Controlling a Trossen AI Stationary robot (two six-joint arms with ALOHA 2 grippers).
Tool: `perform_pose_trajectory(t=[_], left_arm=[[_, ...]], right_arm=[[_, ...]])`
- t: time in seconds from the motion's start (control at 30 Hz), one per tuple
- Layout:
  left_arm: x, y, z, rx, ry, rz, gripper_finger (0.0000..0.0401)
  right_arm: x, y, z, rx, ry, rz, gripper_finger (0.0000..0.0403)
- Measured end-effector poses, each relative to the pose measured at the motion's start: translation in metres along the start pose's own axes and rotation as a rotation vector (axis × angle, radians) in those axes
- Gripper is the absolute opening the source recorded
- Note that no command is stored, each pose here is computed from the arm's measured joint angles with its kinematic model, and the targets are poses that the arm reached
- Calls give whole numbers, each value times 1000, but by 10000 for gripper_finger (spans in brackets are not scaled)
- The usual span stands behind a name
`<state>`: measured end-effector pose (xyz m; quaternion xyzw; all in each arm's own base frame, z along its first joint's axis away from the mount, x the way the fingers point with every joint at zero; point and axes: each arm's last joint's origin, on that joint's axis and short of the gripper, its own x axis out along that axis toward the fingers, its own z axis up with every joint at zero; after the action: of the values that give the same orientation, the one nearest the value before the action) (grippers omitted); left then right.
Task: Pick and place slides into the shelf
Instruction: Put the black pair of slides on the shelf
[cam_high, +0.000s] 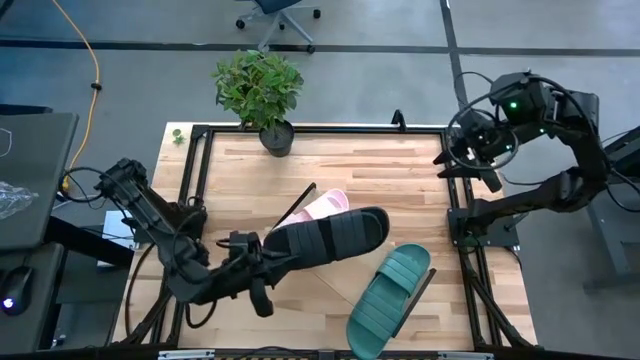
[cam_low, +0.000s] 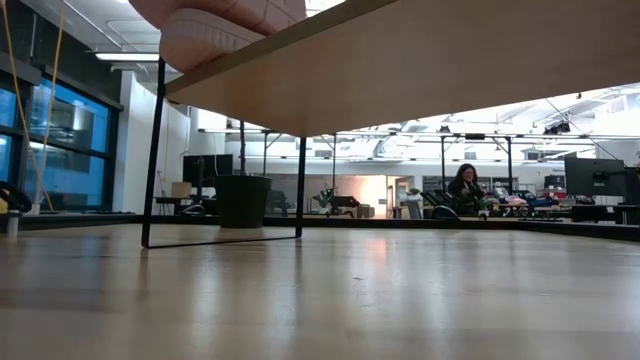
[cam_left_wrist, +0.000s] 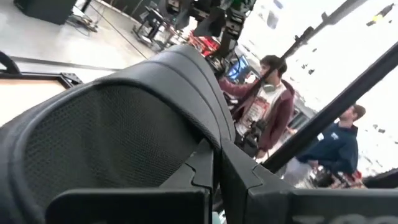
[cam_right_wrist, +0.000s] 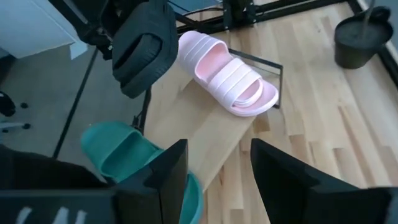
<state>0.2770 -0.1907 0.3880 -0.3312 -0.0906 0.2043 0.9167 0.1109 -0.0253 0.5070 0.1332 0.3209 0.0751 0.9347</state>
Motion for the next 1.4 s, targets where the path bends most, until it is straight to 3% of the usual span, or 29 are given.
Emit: perform_pose_trajectory(t=[0.27,0.53,0.77,1.4], left_arm=[[10,-10,-20,-65,-70,42,0],[18,-44,0,39,-105,98,0],[26,-62,3,49,-152,186,0],[42,-70,-31,-38,-271,351,0]], right_arm=[[-11,5,-8,-40,-20,-29,167],[-15,8,-11,-79,-30,-30,167],[-14,7,-10,-105,-28,-31,167],[-14,7,-10,-155,-31,-32,167]])
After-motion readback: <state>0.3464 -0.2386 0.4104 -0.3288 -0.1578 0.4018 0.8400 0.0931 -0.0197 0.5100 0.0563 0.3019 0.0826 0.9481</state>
